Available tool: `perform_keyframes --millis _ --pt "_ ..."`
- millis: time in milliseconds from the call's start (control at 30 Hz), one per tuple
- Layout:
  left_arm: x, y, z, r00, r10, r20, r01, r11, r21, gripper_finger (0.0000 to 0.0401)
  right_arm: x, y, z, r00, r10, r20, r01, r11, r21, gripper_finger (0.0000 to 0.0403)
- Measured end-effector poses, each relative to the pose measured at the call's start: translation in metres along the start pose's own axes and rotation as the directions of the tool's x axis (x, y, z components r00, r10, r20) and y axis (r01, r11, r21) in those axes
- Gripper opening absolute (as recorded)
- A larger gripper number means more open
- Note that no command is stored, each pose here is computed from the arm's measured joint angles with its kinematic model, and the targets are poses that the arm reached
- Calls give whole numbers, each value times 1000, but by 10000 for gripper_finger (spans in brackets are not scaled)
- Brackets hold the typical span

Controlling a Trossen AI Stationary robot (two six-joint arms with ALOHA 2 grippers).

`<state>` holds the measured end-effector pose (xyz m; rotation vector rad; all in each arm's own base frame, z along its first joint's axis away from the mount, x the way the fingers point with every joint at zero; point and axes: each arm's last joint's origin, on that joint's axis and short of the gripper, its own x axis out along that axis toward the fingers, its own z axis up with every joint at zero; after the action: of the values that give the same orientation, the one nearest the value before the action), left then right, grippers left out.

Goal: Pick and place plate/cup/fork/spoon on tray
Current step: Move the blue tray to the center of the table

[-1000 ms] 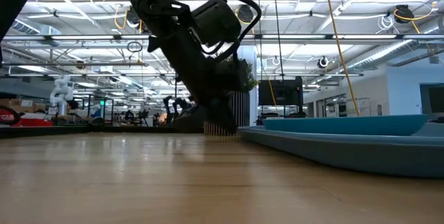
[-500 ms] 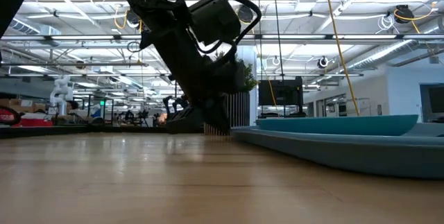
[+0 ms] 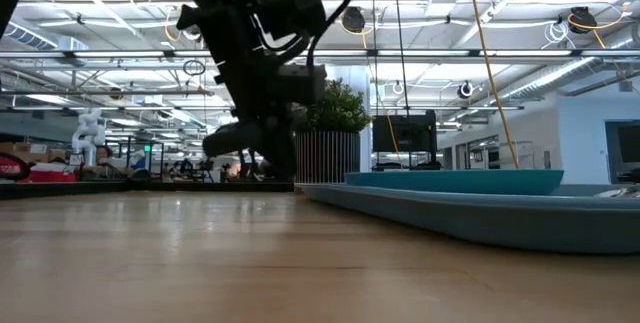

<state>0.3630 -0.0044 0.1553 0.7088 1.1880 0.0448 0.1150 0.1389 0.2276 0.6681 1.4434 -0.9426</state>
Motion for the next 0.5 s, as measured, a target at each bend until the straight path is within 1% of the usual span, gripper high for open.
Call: perform_keyframes --millis 100,233,400,500 --pt "-5 -3 -1 1000 -17 -12 17 1000 -4 30 10 1 0 1000 5 -3 -5 1000 -17 231" --pt "-10 -1 2 1000 2 19 -2 1000 12 30 20 -2 0 1000 -22 -7 22 999 -36 231" --pt "-13 12 6 995 58 84 -60 998 22 30 28 -7 1 997 -68 -37 68 998 -12 231" --pt "-11 22 7 988 99 122 -100 995 6 30 34 -6 0 997 -58 -43 58 998 -3 231"
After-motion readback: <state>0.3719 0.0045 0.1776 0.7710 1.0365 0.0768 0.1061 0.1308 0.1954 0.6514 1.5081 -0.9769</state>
